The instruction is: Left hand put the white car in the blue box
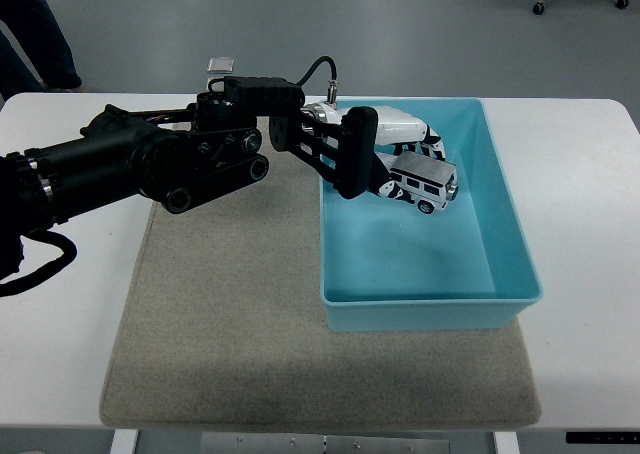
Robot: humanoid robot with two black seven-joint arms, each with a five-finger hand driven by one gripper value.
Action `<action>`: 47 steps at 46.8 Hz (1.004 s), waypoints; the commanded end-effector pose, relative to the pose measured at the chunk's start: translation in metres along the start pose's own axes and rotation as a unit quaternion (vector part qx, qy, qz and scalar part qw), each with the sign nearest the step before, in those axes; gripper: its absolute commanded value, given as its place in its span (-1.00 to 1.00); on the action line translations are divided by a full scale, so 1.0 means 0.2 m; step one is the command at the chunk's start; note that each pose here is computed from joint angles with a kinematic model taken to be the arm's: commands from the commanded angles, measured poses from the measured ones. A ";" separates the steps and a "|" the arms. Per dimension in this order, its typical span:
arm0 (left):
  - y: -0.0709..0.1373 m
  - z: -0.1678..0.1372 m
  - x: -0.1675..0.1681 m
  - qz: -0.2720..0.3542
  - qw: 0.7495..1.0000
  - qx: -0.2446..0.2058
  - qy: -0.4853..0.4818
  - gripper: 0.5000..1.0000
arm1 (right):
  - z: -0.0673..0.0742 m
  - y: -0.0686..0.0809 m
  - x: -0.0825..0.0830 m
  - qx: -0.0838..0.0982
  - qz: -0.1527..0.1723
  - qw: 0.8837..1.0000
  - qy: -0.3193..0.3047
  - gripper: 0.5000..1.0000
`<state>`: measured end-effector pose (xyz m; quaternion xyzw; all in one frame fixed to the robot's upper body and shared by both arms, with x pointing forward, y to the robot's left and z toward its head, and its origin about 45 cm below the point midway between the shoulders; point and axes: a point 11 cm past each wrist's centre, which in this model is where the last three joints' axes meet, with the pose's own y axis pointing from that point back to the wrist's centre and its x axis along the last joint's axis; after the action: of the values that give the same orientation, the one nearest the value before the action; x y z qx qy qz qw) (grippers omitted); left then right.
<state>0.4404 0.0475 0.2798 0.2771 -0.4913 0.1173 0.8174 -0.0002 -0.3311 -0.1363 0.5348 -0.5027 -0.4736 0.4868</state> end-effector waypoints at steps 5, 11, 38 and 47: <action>0.00 -0.02 -0.04 -0.016 1.000 0.007 -0.009 -1.00 | 0.00 0.00 0.00 0.000 0.000 1.000 0.000 0.74; 0.00 -0.02 -0.07 -0.027 0.999 0.010 -0.024 -1.00 | 0.00 0.00 0.00 0.000 0.000 1.000 0.000 0.74; -0.02 -0.03 -0.17 -0.042 0.998 0.009 -0.048 0.32 | 0.00 0.00 0.00 0.000 0.001 1.000 0.000 0.74; -0.02 -0.03 -0.18 -0.043 0.998 0.010 -0.047 0.37 | 0.00 0.00 0.00 0.000 0.000 1.000 -0.001 0.74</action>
<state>0.4297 0.0498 0.2455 0.3108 -0.5157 0.0739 0.7949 -0.0002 -0.3311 -0.1363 0.5348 -0.5027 -0.4736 0.4869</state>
